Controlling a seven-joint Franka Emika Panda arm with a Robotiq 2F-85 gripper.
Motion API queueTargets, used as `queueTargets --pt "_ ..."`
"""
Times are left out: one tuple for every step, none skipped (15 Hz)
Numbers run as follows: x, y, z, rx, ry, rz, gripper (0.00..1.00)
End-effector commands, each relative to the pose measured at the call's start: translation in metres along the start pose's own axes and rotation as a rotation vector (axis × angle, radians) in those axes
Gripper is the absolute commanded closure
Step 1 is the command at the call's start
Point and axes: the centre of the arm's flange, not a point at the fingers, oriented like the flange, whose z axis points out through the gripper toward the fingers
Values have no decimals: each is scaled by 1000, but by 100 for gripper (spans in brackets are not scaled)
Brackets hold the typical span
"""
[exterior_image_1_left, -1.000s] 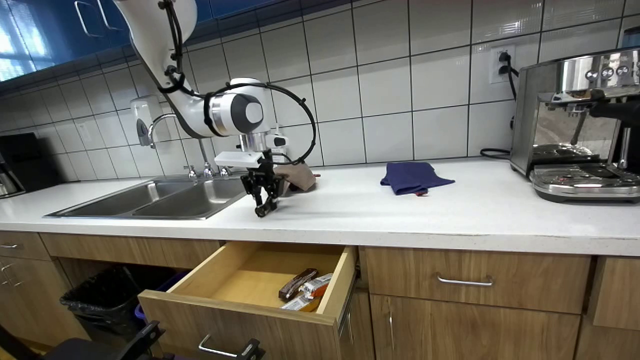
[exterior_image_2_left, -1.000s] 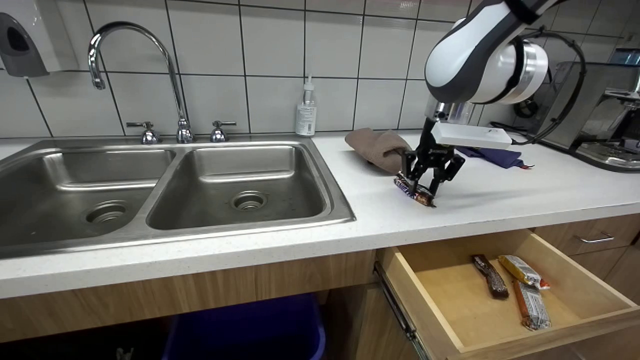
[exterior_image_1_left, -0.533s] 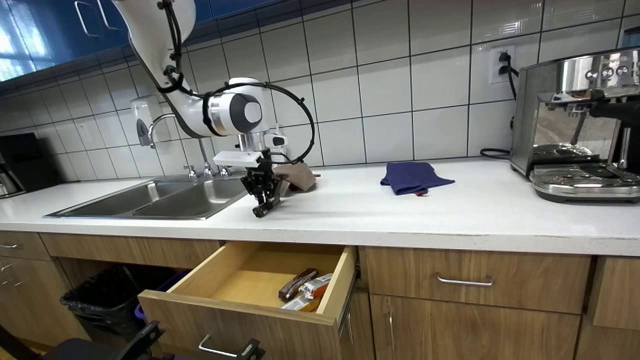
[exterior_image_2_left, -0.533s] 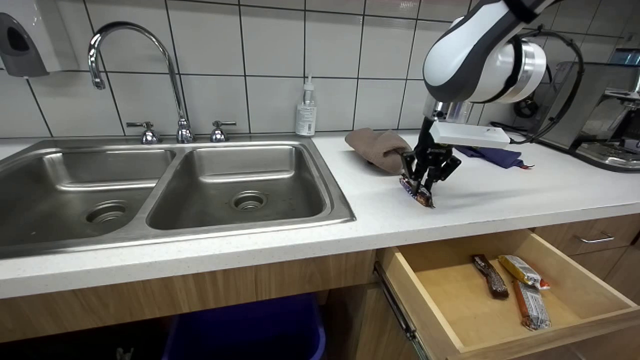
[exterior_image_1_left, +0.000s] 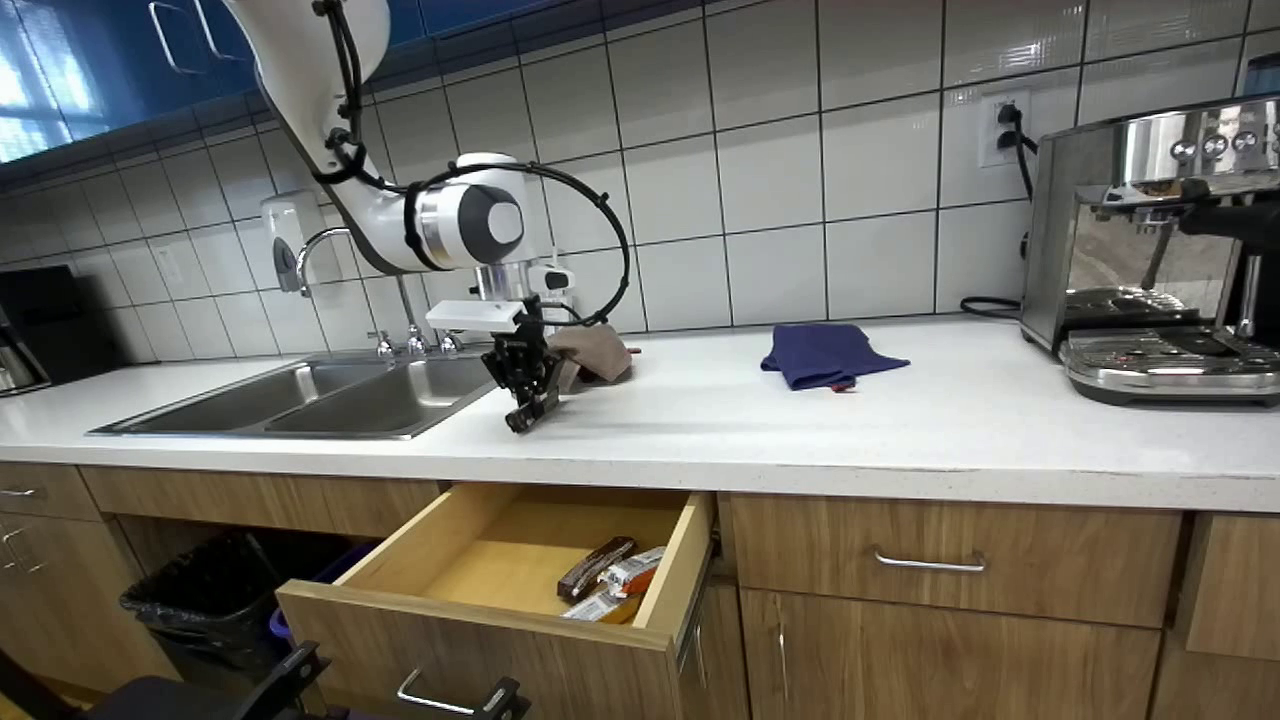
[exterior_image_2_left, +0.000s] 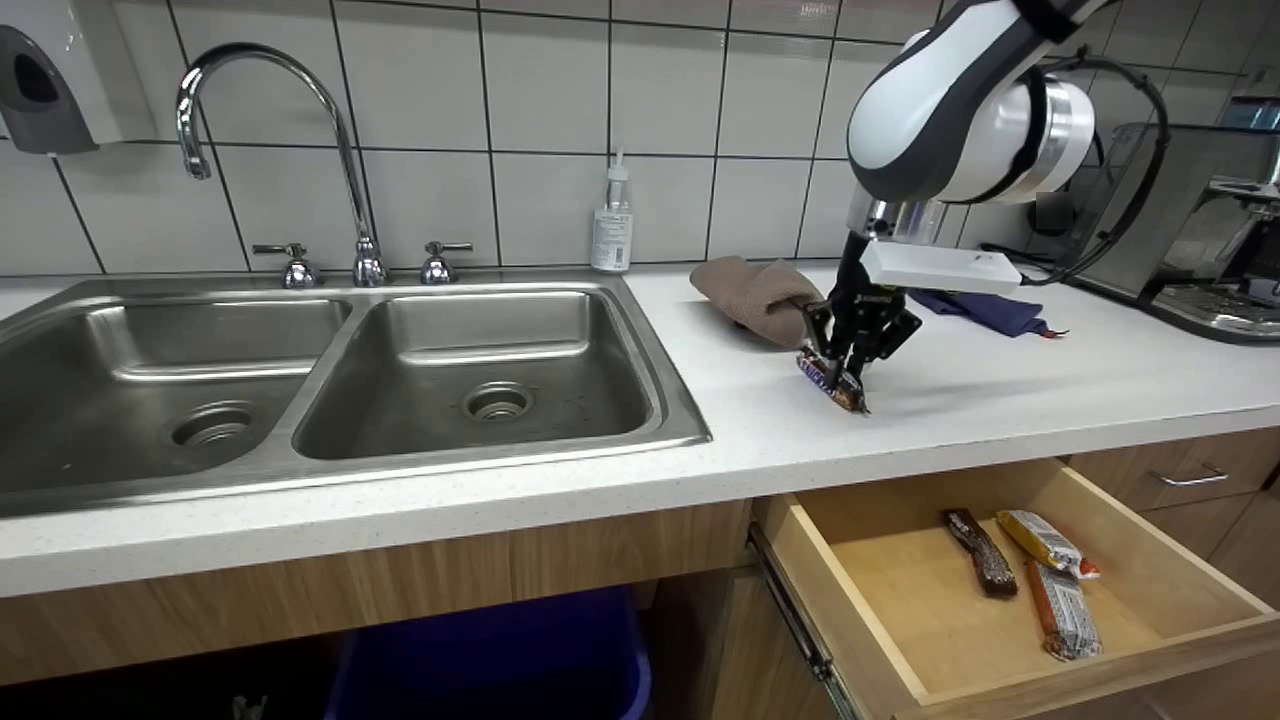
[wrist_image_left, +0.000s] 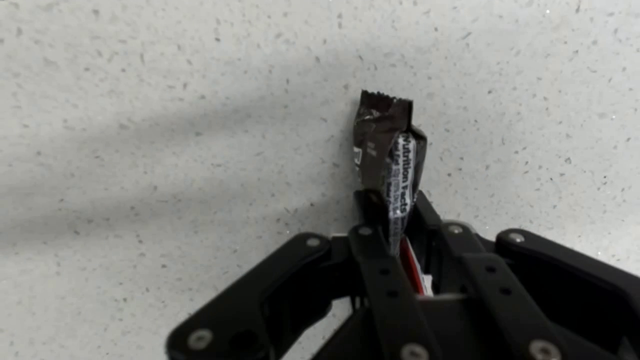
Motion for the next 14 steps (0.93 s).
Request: queueTargets --pt "-17 0 -20 0 17 -34 95" --pt "-20 0 -22 -1 20 -36 95" --pt "-25 0 -24 -1 22 -38 95" --pt "-29 0 -26 -2 24 -38 95" --pt "-35 0 -29 -3 25 -39 95" --pt "-40 0 -30 -4 27 -39 95" --pt "-46 0 -32 -5 28 -38 96" --pt "-52 1 -33 -5 29 -39 96" --pt "-59 1 -35 -7 30 -38 95" --pt "-64 1 -35 -7 30 -39 95" --pt "-72 1 -36 -8 31 -40 95" --pt "-79 1 -36 -7 31 -39 95" --pt "-86 2 -37 -7 31 -38 95" --pt "-92 2 -37 -6 30 -38 95"
